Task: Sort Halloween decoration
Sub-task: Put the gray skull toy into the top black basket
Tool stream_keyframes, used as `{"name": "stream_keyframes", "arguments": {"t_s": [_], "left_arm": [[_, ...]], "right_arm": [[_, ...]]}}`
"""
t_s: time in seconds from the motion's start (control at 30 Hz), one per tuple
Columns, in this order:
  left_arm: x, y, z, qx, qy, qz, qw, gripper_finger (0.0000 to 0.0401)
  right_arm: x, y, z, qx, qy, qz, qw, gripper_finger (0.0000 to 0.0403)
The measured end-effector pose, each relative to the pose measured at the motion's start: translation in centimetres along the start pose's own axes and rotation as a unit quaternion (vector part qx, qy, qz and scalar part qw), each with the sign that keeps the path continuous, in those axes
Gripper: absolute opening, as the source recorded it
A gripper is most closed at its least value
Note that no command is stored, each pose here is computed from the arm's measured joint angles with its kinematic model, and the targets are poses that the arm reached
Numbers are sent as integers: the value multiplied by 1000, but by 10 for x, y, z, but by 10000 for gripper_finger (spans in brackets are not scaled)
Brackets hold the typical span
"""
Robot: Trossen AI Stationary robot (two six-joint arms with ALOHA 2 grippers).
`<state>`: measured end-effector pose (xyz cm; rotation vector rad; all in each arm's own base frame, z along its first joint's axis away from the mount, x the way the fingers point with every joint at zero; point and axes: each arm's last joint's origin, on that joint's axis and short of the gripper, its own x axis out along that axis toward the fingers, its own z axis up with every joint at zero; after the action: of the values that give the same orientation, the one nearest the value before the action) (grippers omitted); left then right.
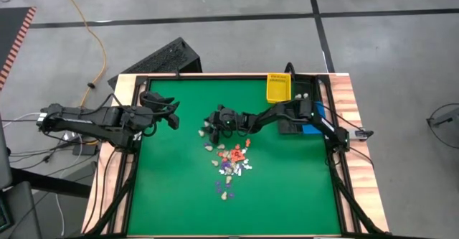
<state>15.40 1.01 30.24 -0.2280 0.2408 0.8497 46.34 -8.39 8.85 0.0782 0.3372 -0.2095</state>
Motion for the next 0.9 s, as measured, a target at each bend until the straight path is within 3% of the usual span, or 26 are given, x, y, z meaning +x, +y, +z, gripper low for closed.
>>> {"name": "stream_keyframes", "arguments": {"t_s": [0.23,0.57,0.9], "left_arm": [[0,0,0,1,1,0,1000,121],[0,0,0,1,1,0,1000,121],[0,0,0,2,1,0,1000,121]], "right_arm": [[0,0,-2,9,8,-2,1000,204],[1,-1,-4,19,14,-5,1000,110],[0,-6,-2,54,13,-7,998,107]]}}
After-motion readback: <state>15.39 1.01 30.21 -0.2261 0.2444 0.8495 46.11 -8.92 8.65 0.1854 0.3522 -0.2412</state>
